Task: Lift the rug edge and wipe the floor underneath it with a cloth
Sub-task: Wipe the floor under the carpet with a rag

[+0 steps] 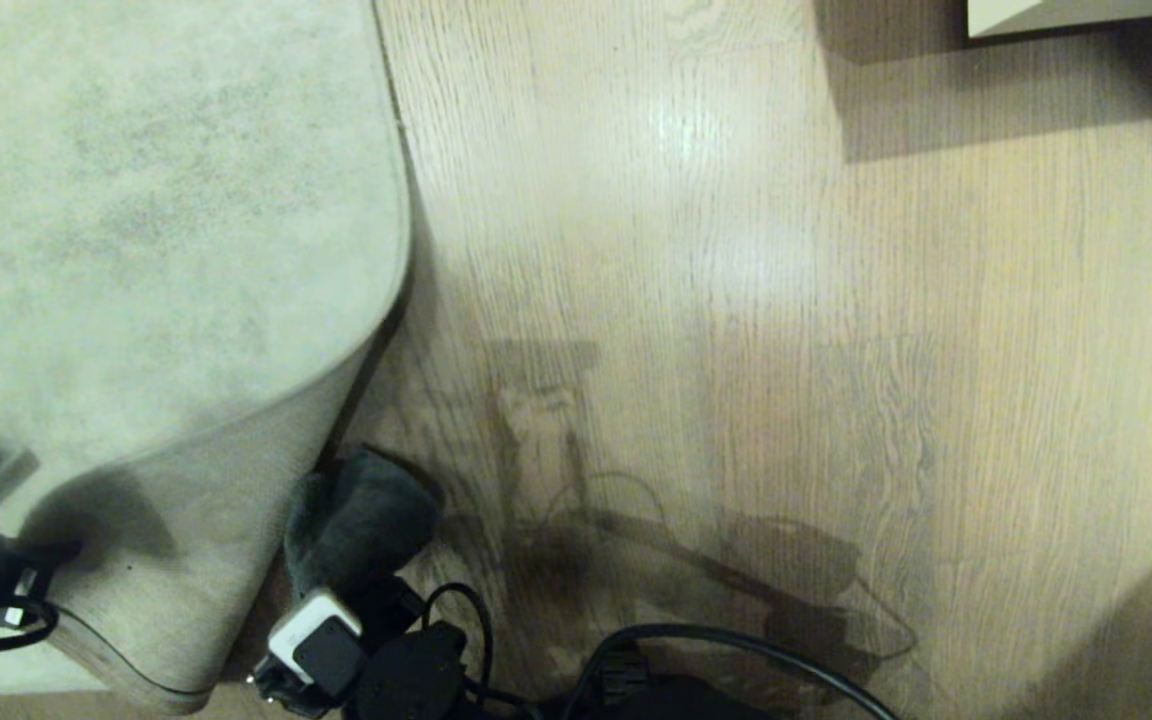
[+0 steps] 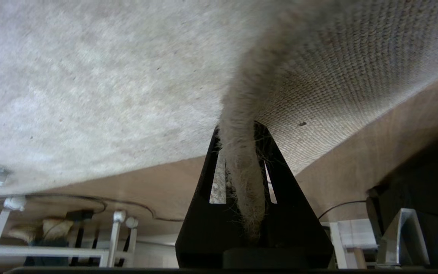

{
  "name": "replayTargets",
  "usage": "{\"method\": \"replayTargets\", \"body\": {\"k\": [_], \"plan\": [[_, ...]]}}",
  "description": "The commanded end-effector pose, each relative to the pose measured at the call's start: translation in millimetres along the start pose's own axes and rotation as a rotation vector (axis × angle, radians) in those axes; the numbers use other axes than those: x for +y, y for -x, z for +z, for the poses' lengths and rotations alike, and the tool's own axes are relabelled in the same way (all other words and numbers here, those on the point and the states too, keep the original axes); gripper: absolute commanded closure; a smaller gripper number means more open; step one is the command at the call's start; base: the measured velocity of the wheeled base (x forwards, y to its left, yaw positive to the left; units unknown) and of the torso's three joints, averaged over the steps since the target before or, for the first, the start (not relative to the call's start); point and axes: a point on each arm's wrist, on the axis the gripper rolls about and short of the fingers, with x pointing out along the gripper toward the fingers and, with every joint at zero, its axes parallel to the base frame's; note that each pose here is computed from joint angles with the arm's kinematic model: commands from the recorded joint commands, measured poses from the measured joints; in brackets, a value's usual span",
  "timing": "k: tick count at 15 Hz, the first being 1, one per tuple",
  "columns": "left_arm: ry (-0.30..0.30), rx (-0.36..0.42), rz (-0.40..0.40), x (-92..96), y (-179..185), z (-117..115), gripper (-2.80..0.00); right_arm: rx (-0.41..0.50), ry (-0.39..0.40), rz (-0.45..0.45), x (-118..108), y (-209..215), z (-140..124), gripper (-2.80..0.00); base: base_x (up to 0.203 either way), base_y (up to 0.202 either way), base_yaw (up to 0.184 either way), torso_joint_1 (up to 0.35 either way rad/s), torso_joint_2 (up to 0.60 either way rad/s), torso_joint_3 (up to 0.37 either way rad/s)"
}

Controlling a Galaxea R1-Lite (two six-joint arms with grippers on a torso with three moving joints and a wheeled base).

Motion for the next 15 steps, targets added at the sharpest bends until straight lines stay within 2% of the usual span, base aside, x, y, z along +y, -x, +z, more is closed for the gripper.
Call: {"method": "replayTargets", "body": {"k": [1, 4, 6, 11, 15], "plan": [[-0.002, 0.003, -0.006, -1.1, -1, -1, 0.00, 0.032, 0.013, 0.027, 15, 7, -23, 0.00, 0.000, 0.000, 0.000, 0.000, 0.00, 0.000], [0.000, 0.006, -0.008, -1.6, -1, -2, 0.00, 0.038, 0.003, 0.026, 15, 3, -28, 0.00, 0.000, 0.000, 0.000, 0.000, 0.00, 0.000], [0.000, 0.007, -0.009, -1.6, -1, -3, 0.00, 0.027, -0.001, 0.002, 7, -3, -28, 0.00, 0.000, 0.000, 0.000, 0.000, 0.00, 0.000], [0.001, 0.008, -0.010, -1.6, -2, -3, 0.00, 0.020, 0.005, -0.088, -35, -21, -35, 0.00, 0.000, 0.000, 0.000, 0.000, 0.00, 0.000], [0.001, 0.010, -0.013, -1.9, -3, -3, 0.00, -0.019, 0.007, -0.170, -76, -32, -16, 0.00, 0.000, 0.000, 0.000, 0.000, 0.00, 0.000]]}}
